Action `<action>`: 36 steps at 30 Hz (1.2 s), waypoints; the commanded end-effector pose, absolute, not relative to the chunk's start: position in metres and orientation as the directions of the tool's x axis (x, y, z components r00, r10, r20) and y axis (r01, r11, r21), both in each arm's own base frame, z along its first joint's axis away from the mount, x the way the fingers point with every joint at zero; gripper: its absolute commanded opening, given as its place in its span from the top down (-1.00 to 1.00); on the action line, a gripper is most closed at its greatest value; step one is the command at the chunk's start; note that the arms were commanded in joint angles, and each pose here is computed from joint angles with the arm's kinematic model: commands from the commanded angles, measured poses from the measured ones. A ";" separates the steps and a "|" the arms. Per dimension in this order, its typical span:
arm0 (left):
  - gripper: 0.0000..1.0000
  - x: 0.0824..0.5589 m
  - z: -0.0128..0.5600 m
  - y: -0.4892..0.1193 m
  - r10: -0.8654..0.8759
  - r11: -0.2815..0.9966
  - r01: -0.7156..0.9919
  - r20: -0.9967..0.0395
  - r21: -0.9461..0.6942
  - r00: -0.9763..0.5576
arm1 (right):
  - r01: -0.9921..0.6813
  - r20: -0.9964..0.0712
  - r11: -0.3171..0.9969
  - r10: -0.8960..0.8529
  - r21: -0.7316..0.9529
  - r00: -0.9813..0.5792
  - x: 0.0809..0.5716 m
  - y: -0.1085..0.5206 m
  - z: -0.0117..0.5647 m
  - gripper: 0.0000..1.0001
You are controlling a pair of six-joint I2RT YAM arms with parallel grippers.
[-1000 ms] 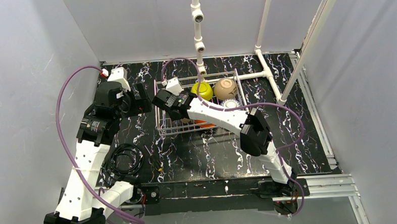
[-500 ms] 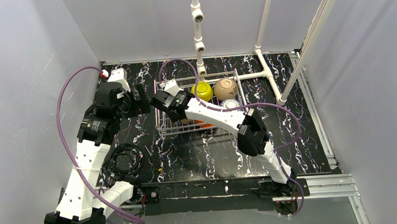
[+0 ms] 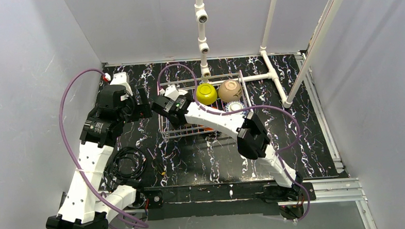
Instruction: Load the bowls into the dish rack
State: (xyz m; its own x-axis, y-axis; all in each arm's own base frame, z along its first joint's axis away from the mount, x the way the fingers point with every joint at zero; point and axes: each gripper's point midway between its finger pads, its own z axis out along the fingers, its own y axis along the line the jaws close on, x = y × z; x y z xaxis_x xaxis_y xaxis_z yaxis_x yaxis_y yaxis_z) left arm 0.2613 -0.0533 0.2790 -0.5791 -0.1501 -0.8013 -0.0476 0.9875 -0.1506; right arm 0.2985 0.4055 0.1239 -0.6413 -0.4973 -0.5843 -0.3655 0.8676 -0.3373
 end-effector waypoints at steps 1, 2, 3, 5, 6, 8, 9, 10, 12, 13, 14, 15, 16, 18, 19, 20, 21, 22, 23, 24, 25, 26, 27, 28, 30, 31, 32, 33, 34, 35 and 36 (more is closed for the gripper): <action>-0.89 0.268 0.296 -0.081 -0.176 0.967 0.059 -0.819 -0.247 -0.546 | -0.431 -0.576 0.852 -0.519 -0.296 -0.631 0.274 0.421 0.116 -0.85; -0.89 0.268 0.297 -0.081 -0.176 0.967 0.059 -0.820 -0.247 -0.545 | -0.435 -0.583 0.856 -0.511 -0.279 -0.632 0.273 0.423 0.119 -0.88; -0.89 0.268 0.296 -0.081 -0.177 0.967 0.057 -0.819 -0.247 -0.545 | -0.441 -0.589 0.859 -0.504 -0.262 -0.631 0.272 0.425 0.121 -0.91; -0.89 0.267 0.297 -0.081 -0.176 0.968 0.057 -0.820 -0.246 -0.544 | -0.447 -0.601 0.863 -0.491 -0.236 -0.631 0.271 0.427 0.126 -0.96; -0.89 0.267 0.297 -0.081 -0.177 0.968 0.057 -0.820 -0.246 -0.544 | -0.449 -0.607 0.865 -0.485 -0.225 -0.630 0.270 0.428 0.129 -0.97; -0.89 0.267 0.297 -0.081 -0.176 0.968 0.058 -0.821 -0.245 -0.542 | -0.455 -0.618 0.867 -0.474 -0.203 -0.627 0.269 0.431 0.134 -0.97; -0.89 0.267 0.297 -0.081 -0.176 0.968 0.057 -0.821 -0.246 -0.543 | -0.458 -0.624 0.868 -0.467 -0.191 -0.626 0.268 0.432 0.138 -0.97; -0.89 0.267 0.296 -0.080 -0.176 0.968 0.056 -0.820 -0.244 -0.544 | -0.463 -0.631 0.869 -0.461 -0.177 -0.624 0.268 0.434 0.141 -0.97; -0.90 0.267 0.297 -0.080 -0.176 0.968 0.056 -0.821 -0.245 -0.543 | -0.471 -0.642 0.867 -0.456 -0.163 -0.616 0.268 0.437 0.146 -0.97; -0.90 0.267 0.297 -0.080 -0.176 0.968 0.057 -0.821 -0.245 -0.542 | -0.474 -0.643 0.866 -0.456 -0.161 -0.615 0.267 0.437 0.147 -0.97; -0.90 0.267 0.297 -0.080 -0.174 0.968 0.057 -0.822 -0.243 -0.543 | -0.475 -0.644 0.865 -0.456 -0.160 -0.614 0.267 0.438 0.148 -0.97; -0.90 0.267 0.297 -0.080 -0.174 0.969 0.056 -0.822 -0.241 -0.542 | -0.476 -0.643 0.865 -0.457 -0.161 -0.615 0.268 0.438 0.149 -0.97; -0.90 0.267 0.298 -0.080 -0.173 0.969 0.056 -0.823 -0.240 -0.541 | -0.477 -0.643 0.865 -0.457 -0.158 -0.615 0.268 0.438 0.150 -0.97; -0.90 0.267 0.298 -0.079 -0.170 0.970 0.055 -0.825 -0.236 -0.539 | -0.485 -0.648 0.863 -0.452 -0.142 -0.613 0.266 0.441 0.155 -0.97; -0.90 0.267 0.299 -0.079 -0.168 0.970 0.056 -0.825 -0.235 -0.539 | -0.488 -0.653 0.863 -0.447 -0.133 -0.612 0.266 0.442 0.158 -0.97; -0.90 0.267 0.299 -0.079 -0.168 0.971 0.056 -0.825 -0.234 -0.539 | -0.492 -0.658 0.862 -0.442 -0.122 -0.610 0.266 0.443 0.160 -0.97; -0.91 0.267 0.298 -0.078 -0.167 0.971 0.054 -0.825 -0.232 -0.539 | -0.499 -0.663 0.860 -0.438 -0.111 -0.607 0.264 0.445 0.164 -0.97; -0.91 0.267 0.299 -0.077 -0.167 0.972 0.052 -0.827 -0.230 -0.537 | -0.505 -0.670 0.858 -0.432 -0.099 -0.603 0.264 0.447 0.167 -0.97; -0.91 0.267 0.299 -0.078 -0.165 0.972 0.053 -0.827 -0.229 -0.537 | -0.506 -0.677 0.858 -0.425 -0.091 -0.600 0.265 0.448 0.170 -0.97; -0.91 0.268 0.299 -0.077 -0.166 0.972 0.052 -0.827 -0.229 -0.537 | -0.508 -0.684 0.857 -0.419 -0.082 -0.597 0.264 0.450 0.174 -0.97; -0.91 0.268 0.299 -0.077 -0.164 0.973 0.052 -0.827 -0.226 -0.537 | -0.515 -0.690 0.854 -0.416 -0.072 -0.592 0.264 0.451 0.176 -0.97; -0.91 0.268 0.299 -0.077 -0.164 0.973 0.052 -0.827 -0.227 -0.537 | -0.520 -0.697 0.852 -0.412 -0.064 -0.587 0.264 0.453 0.178 -0.97; -0.91 0.269 0.298 -0.077 -0.164 0.973 0.051 -0.827 -0.226 -0.538 | -0.521 -0.701 0.851 -0.409 -0.063 -0.584 0.264 0.454 0.179 -0.97; -0.91 0.269 0.298 -0.077 -0.163 0.973 0.051 -0.827 -0.226 -0.538 | -0.518 -0.703 0.852 -0.410 -0.068 -0.582 0.266 0.453 0.179 -0.97; -0.92 0.269 0.298 -0.077 -0.163 0.973 0.051 -0.827 -0.225 -0.539 | -0.510 -0.699 0.856 -0.416 -0.085 -0.581 0.267 0.450 0.178 -0.97; -0.92 0.269 0.298 -0.077 -0.161 0.973 0.052 -0.827 -0.224 -0.539 | -0.508 -0.699 0.857 -0.416 -0.087 -0.582 0.267 0.450 0.178 -0.97; -0.92 0.269 0.298 -0.077 -0.162 0.973 0.051 -0.827 -0.224 -0.539 | -0.507 -0.699 0.858 -0.414 -0.086 -0.583 0.267 0.449 0.178 -0.97; -0.92 0.269 0.297 -0.077 -0.159 0.974 0.051 -0.826 -0.222 -0.541 | -0.507 -0.701 0.858 -0.413 -0.085 -0.581 0.267 0.449 0.179 -0.97; -0.92 0.269 0.297 -0.077 -0.160 0.974 0.050 -0.826 -0.221 -0.540 | -0.508 -0.705 0.858 -0.409 -0.081 -0.579 0.266 0.450 0.181 -0.97; -0.92 0.269 0.296 -0.077 -0.160 0.974 0.050 -0.826 -0.221 -0.541 | -0.511 -0.711 0.856 -0.407 -0.078 -0.573 0.266 0.451 0.182 -0.97; -0.92 0.269 0.296 -0.077 -0.160 0.974 0.048 -0.826 -0.220 -0.541 | -0.518 -0.719 0.852 -0.405 -0.074 -0.564 0.265 0.452 0.185 -0.97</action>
